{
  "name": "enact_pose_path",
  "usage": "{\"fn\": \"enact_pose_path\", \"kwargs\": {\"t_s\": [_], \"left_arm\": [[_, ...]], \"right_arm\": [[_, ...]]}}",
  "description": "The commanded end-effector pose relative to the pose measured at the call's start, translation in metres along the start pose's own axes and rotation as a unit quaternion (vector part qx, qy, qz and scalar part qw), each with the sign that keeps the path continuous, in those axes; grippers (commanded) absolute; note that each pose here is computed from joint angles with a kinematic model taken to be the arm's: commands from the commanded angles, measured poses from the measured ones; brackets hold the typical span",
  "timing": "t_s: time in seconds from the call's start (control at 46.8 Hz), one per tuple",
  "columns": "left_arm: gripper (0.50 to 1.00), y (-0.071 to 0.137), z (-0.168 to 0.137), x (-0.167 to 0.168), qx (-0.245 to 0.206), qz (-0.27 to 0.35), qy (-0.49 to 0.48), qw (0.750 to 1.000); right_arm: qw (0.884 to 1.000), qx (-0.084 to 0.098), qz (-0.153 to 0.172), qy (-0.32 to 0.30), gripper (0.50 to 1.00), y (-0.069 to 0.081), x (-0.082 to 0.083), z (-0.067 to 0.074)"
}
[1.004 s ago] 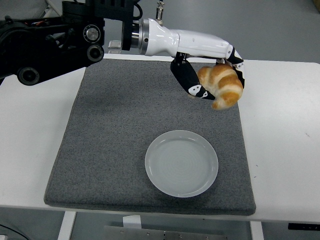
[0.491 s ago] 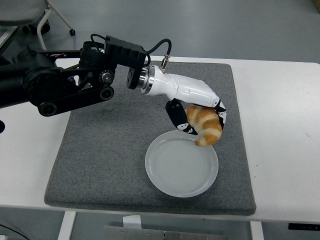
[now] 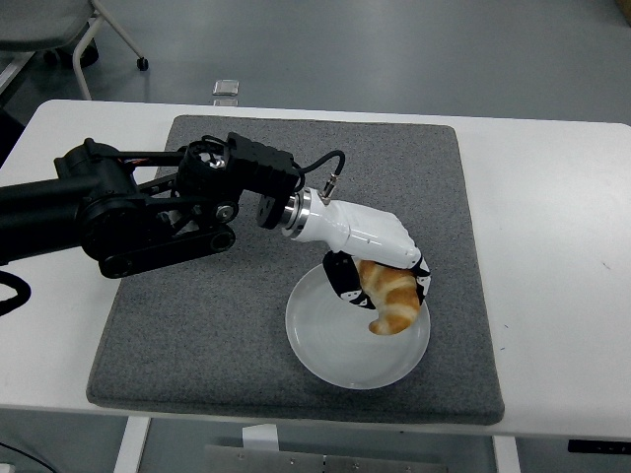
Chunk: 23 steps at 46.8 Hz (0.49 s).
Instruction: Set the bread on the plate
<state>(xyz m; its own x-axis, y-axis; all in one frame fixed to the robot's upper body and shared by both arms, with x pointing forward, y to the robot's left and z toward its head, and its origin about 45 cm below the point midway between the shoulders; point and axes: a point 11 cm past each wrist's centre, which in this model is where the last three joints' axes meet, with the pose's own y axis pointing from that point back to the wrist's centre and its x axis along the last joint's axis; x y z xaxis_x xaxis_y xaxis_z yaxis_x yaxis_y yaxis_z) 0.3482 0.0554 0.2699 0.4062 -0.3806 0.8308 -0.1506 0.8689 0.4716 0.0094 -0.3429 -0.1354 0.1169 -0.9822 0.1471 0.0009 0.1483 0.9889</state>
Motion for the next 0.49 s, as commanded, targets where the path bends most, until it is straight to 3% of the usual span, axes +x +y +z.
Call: {"fn": "enact_pose_path", "kwargs": {"t_s": [0.0,0.47], "left_arm": [[0.5,-0.004,0.001,-0.007,-0.001,-0.006,-0.003,1.0],[0.5,-0.01,-0.003,-0.038,0.007,-0.039,-0.018,0.999]], "right_arm": [[1.0,0.0,0.0,0.0,0.93,0.0,0.0,0.0],[1.0,0.0,0.0,0.0,0.93,0.0,0.0,0.001]]}}
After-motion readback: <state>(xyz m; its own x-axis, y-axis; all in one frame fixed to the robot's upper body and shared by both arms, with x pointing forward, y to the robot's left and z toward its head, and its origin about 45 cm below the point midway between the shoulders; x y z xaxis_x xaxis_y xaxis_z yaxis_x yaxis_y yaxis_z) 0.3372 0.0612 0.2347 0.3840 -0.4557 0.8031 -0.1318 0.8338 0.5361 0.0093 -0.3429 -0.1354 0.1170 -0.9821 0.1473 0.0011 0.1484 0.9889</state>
